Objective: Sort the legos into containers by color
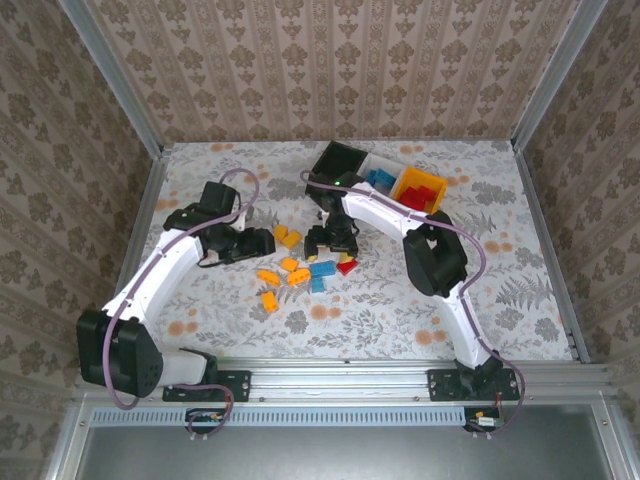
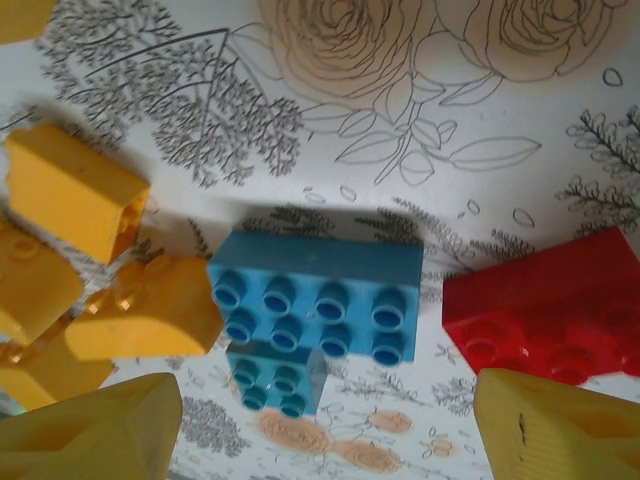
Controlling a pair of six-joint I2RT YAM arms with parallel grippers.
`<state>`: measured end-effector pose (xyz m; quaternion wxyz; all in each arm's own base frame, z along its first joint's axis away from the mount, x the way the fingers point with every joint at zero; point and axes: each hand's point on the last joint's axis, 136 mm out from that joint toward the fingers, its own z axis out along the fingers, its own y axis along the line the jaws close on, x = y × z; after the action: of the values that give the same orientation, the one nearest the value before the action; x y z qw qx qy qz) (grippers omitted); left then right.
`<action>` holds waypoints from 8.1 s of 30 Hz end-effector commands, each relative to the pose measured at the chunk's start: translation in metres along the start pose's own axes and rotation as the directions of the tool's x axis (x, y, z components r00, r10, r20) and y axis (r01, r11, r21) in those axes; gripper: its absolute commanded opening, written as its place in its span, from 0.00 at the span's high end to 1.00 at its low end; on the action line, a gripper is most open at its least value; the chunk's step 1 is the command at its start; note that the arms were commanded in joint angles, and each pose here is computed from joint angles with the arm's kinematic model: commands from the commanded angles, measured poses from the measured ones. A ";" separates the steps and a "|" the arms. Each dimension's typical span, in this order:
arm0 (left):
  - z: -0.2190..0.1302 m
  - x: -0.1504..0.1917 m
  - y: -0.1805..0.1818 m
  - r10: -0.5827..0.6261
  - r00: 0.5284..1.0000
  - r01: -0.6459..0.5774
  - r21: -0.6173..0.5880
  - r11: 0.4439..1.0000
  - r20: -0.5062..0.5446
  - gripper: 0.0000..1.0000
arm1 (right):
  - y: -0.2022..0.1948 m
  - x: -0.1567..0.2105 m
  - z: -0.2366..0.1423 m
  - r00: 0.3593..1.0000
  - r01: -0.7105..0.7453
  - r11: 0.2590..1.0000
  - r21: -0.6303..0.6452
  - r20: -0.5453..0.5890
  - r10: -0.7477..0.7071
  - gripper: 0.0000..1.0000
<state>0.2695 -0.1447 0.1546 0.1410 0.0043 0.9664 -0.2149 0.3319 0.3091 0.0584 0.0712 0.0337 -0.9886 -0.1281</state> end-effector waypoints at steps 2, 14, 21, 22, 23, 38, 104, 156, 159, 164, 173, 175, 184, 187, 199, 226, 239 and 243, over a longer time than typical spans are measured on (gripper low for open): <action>-0.005 0.006 0.002 0.010 1.000 -0.010 0.018 1.000 -0.013 0.31 | 0.000 -0.007 0.009 1.000 -0.011 1.000 0.025 -0.007 0.011 0.22; -0.004 0.008 0.003 0.002 1.000 -0.001 0.031 1.000 -0.017 0.31 | -0.007 -0.003 0.034 0.999 0.011 0.993 0.118 -0.052 -0.005 0.23; -0.003 0.008 0.002 -0.008 1.000 0.009 0.039 0.999 -0.017 0.31 | -0.018 -0.001 0.040 0.998 0.021 0.979 0.204 -0.058 -0.010 0.24; -0.003 0.008 0.002 -0.011 1.000 0.012 0.039 0.999 -0.019 0.31 | -0.018 -0.001 0.040 0.998 0.026 0.977 0.210 -0.058 -0.014 0.25; -0.003 0.008 0.002 -0.010 1.000 0.011 0.039 0.999 -0.019 0.31 | -0.017 -0.001 0.040 0.998 0.034 0.977 0.213 -0.057 -0.022 0.25; 0.003 0.007 0.003 -0.029 0.999 0.030 0.043 0.999 -0.016 0.31 | -0.039 0.024 -0.003 0.999 0.046 0.960 0.277 -0.009 -0.046 0.24; 0.022 -0.017 -0.004 -0.016 0.999 0.020 0.070 0.997 -0.052 0.31 | -0.050 0.020 0.001 1.000 -0.030 0.967 0.253 -0.001 0.032 0.35; 0.026 -0.009 -0.012 0.014 0.996 -0.013 0.015 1.000 -0.083 0.30 | -0.137 -0.136 -0.175 0.881 -0.230 0.970 -0.080 0.407 0.242 0.19; 0.031 -0.016 -0.017 0.021 0.997 -0.019 0.031 0.999 -0.078 0.30 | -0.127 -0.111 -0.174 0.902 -0.185 0.982 -0.025 0.392 0.180 0.19; 0.044 -0.026 -0.026 0.026 0.996 -0.020 0.068 0.997 -0.090 0.30 | -0.111 -0.066 -0.148 0.930 -0.150 0.988 0.043 0.344 0.126 0.19; 0.059 -0.035 -0.035 0.036 0.992 -0.023 0.113 0.993 -0.117 0.30 | -0.093 0.014 -0.064 0.981 -0.114 0.980 0.161 0.172 0.086 0.19; 0.060 -0.037 -0.035 0.037 0.992 -0.024 0.116 0.993 -0.118 0.30 | -0.091 0.025 -0.047 0.987 -0.107 0.979 0.174 0.135 0.084 0.19; 0.060 -0.036 -0.035 0.044 0.992 -0.030 0.116 0.993 -0.121 0.30 | -0.107 0.038 -0.006 0.993 -0.116 0.963 0.242 0.066 0.103 0.20; 0.059 -0.035 -0.035 0.043 0.991 -0.029 0.115 0.993 -0.123 0.30 | -0.109 0.038 0.004 0.994 -0.111 0.962 0.249 0.042 0.103 0.23; 0.053 -0.030 -0.032 0.033 0.992 -0.021 0.101 0.995 -0.118 0.29 | -0.119 0.036 0.031 0.991 -0.130 0.960 0.249 0.001 0.134 0.39; 0.046 -0.026 -0.035 0.034 0.994 -0.025 0.094 0.995 -0.099 0.29 | -0.134 -0.002 -0.096 0.960 -0.194 0.971 0.141 0.230 0.159 0.64; 0.023 -0.008 -0.023 0.026 0.997 -0.022 0.049 0.999 -0.075 0.29 | -0.220 -0.094 -0.150 0.874 -0.363 0.928 0.088 0.378 0.306 0.65; 0.015 -0.003 -0.015 0.013 0.998 -0.011 0.027 1.000 -0.064 0.28 | -0.233 -0.111 -0.150 0.866 -0.384 0.920 0.078 0.377 0.329 0.65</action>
<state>0.2866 -0.1774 0.1493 0.1183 0.0334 0.9620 -0.2440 0.4768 0.0654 0.1316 -0.1106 -0.1715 -0.9772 -0.0580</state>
